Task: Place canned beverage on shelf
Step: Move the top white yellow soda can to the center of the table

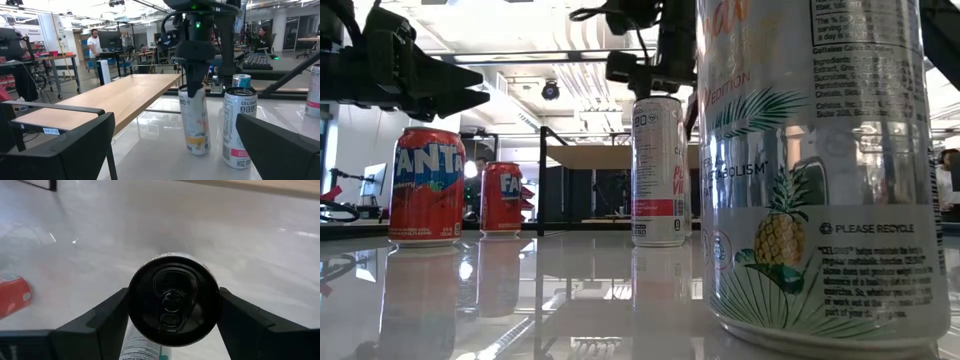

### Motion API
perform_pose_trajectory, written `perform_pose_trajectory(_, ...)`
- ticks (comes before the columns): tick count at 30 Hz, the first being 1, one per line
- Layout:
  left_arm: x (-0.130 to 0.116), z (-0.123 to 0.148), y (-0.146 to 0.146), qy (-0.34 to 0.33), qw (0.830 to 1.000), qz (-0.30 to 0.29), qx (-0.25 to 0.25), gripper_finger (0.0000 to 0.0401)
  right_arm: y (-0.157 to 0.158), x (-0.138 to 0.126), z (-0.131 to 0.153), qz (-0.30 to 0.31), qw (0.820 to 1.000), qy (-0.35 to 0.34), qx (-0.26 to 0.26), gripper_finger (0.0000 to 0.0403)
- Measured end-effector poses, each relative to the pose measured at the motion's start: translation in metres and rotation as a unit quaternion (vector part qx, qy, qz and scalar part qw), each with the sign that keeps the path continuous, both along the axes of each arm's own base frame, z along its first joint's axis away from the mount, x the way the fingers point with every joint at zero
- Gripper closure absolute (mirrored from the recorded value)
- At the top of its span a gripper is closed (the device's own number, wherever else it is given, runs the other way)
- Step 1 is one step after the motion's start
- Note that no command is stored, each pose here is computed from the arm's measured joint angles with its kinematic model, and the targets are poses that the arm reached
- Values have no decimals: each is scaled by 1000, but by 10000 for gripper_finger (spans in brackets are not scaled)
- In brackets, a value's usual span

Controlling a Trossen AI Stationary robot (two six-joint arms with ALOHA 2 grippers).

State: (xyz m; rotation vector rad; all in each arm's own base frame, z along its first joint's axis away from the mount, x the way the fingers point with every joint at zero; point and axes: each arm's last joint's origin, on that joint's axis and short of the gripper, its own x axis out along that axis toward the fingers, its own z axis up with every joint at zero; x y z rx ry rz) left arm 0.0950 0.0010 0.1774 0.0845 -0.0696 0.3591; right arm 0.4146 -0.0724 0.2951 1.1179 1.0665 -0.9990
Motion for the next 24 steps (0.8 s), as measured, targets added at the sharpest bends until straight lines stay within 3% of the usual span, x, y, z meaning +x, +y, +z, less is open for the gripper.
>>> perform_pose_trajectory(11,0,0,0,0,1000,0,0,1,-1,4,-2,-2,1000,-2,-5,149)
perform_pose_trajectory(24,0,0,0,0,1000,0,0,1,4,-6,9,-18,1000,3,9,66)
